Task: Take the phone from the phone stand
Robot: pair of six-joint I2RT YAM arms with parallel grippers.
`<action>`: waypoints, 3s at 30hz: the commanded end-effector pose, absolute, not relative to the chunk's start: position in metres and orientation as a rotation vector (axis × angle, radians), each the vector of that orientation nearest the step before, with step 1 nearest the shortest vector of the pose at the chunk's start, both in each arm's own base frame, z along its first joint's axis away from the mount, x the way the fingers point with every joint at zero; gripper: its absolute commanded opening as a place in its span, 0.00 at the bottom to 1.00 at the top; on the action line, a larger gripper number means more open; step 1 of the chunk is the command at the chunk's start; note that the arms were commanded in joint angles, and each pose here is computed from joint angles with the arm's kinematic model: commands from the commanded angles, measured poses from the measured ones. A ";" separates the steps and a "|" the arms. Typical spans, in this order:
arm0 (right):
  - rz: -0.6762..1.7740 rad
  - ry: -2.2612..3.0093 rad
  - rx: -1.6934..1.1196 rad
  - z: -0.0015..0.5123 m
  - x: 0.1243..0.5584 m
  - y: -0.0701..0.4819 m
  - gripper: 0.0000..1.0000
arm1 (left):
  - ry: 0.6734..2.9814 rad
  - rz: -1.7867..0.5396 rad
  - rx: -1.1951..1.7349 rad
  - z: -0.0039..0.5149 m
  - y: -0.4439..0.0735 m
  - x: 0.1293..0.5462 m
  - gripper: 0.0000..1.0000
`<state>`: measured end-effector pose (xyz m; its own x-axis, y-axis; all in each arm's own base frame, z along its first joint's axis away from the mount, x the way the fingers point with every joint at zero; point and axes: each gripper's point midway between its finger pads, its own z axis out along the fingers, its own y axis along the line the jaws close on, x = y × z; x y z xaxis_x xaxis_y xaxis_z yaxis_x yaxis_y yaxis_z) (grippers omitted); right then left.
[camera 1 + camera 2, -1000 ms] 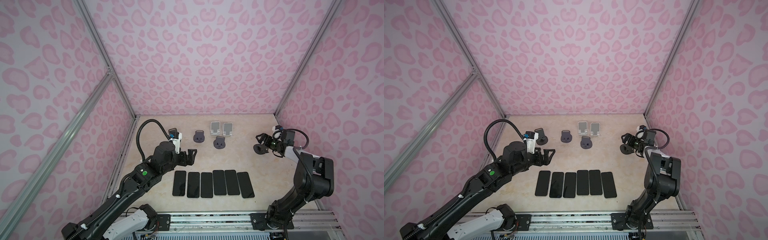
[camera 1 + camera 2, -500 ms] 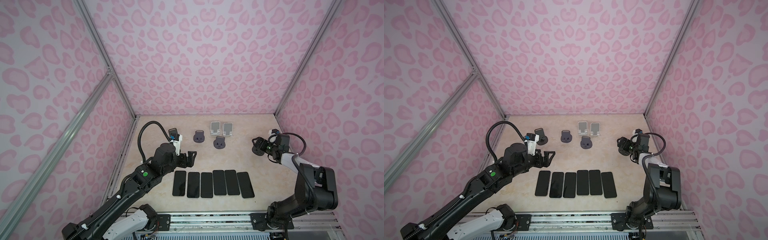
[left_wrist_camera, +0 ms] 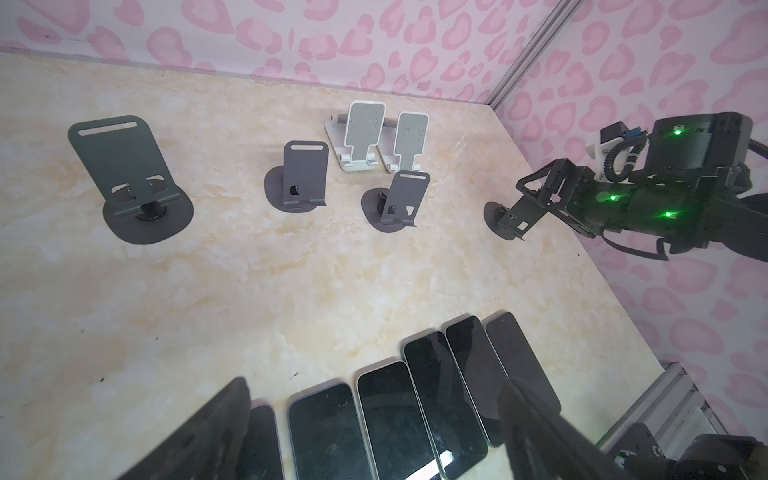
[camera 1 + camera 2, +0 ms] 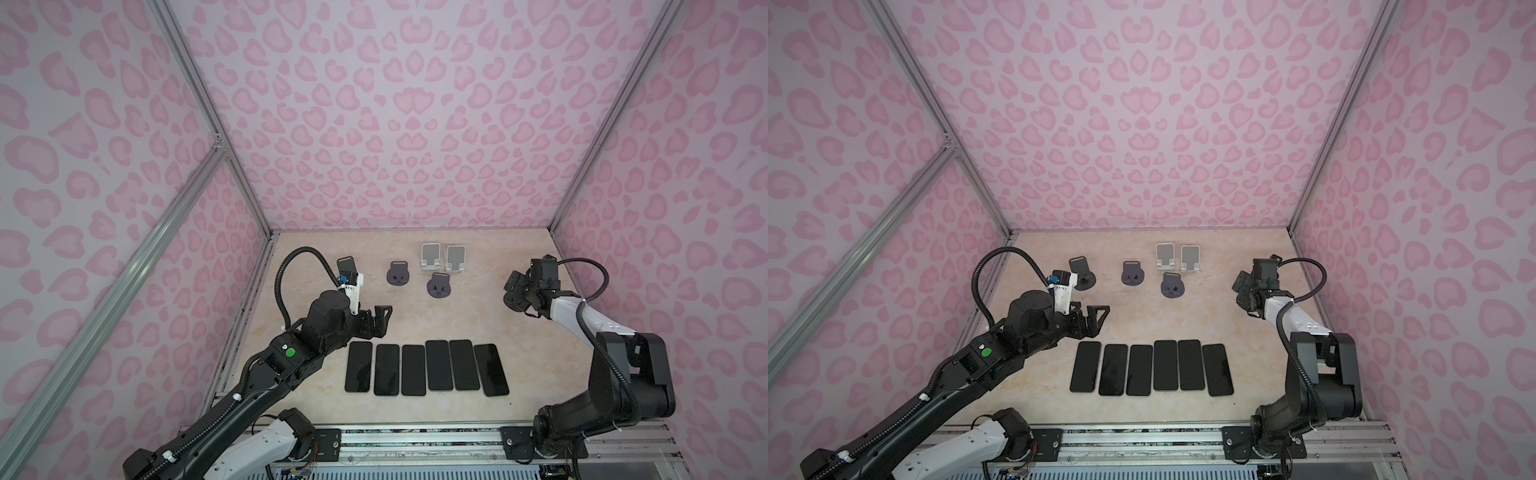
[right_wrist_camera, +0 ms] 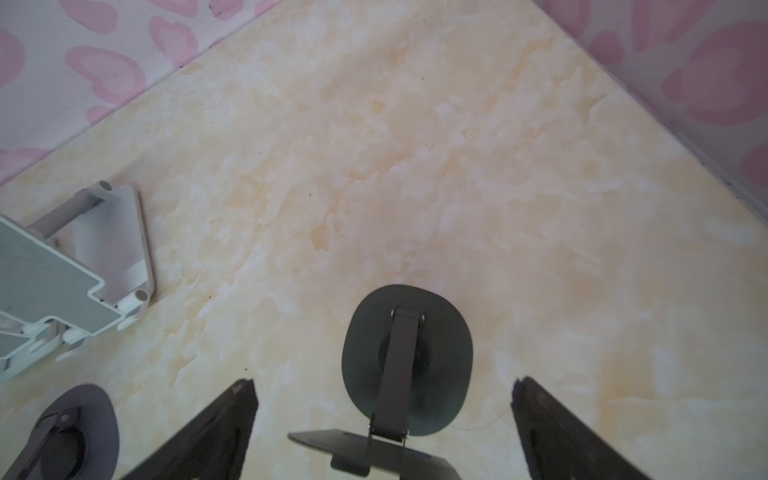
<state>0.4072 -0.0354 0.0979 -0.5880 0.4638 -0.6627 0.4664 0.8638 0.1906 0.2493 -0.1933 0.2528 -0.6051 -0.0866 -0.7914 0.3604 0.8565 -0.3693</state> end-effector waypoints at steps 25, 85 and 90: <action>-0.076 2.248 0.670 0.095 0.407 -0.026 0.52 | 2.095 -0.644 0.174 0.257 -0.191 0.251 0.96; 0.016 2.434 0.038 0.104 0.448 0.111 0.84 | 2.096 -0.497 -0.137 0.235 -0.135 0.245 0.96; 0.086 2.338 0.048 0.156 0.441 0.112 0.90 | 2.070 -0.430 -0.129 0.255 -0.126 0.247 0.97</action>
